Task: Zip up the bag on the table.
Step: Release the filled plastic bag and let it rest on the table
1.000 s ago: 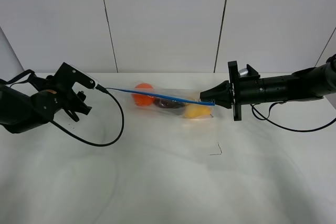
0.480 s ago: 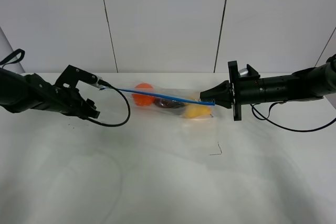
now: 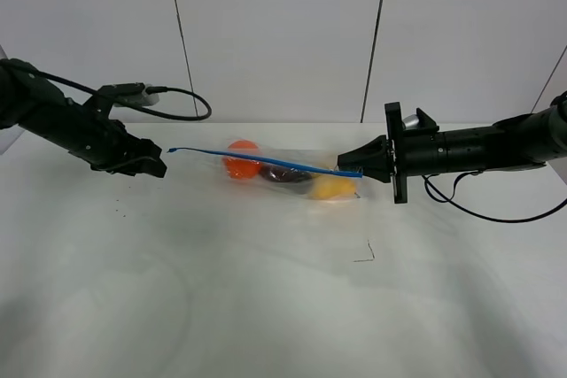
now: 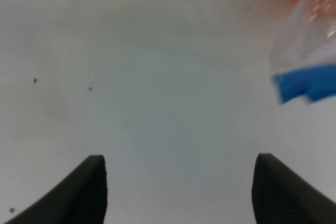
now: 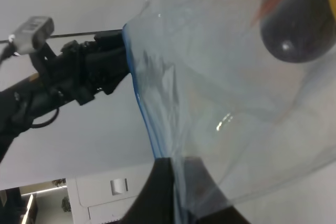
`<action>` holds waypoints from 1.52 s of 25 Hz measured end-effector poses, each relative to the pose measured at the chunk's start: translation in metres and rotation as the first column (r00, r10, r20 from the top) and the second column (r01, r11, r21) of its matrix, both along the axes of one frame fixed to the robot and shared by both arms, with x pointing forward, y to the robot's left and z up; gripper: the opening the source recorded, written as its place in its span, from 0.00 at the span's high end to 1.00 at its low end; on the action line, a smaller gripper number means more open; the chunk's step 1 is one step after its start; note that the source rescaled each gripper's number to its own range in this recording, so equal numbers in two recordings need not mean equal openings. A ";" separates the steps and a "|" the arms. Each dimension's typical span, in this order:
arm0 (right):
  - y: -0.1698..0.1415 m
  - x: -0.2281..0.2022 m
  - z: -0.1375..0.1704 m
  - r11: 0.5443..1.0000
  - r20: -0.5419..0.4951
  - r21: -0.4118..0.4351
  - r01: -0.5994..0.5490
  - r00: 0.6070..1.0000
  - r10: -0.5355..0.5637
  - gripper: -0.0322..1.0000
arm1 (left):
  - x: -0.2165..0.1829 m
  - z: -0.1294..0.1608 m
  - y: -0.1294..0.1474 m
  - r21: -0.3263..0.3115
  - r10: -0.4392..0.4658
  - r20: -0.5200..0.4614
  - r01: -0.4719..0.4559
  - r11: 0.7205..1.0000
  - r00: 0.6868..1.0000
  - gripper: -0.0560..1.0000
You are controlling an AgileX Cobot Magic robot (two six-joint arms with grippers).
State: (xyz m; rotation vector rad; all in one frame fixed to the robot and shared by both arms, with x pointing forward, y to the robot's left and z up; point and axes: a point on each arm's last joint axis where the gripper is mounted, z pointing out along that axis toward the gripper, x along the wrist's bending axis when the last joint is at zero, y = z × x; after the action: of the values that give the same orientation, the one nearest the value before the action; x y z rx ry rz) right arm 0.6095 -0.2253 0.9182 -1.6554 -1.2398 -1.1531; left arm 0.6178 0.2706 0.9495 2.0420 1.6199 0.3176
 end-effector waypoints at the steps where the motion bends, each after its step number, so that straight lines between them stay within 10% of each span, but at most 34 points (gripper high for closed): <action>1: 0.000 0.000 0.000 1.000 0.000 0.000 0.000 1.000 0.000 0.97 | 0.000 0.001 -0.001 -0.019 0.017 -0.016 -0.017 1.000 1.000 0.22; 7: 0.000 0.000 0.000 1.000 0.000 0.001 0.002 1.000 -0.002 0.97 | -0.001 0.012 0.000 -0.009 0.036 -0.145 -0.038 0.999 0.989 0.01; 21: 0.000 0.000 0.000 1.000 0.000 0.001 0.002 1.000 -0.002 0.97 | -0.009 0.057 0.021 0.225 0.218 -0.429 -0.130 0.966 0.877 0.00; 38: 0.000 0.000 0.000 1.000 0.000 0.001 0.002 1.000 -0.002 0.97 | -0.107 0.087 0.035 0.308 0.289 -0.391 -0.172 0.936 0.874 0.00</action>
State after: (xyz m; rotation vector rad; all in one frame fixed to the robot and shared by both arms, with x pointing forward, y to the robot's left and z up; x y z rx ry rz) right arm 0.6096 -0.2253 0.9183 -1.6557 -1.2378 -1.1546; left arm 0.5106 0.3056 1.0367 2.2283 2.2100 0.1765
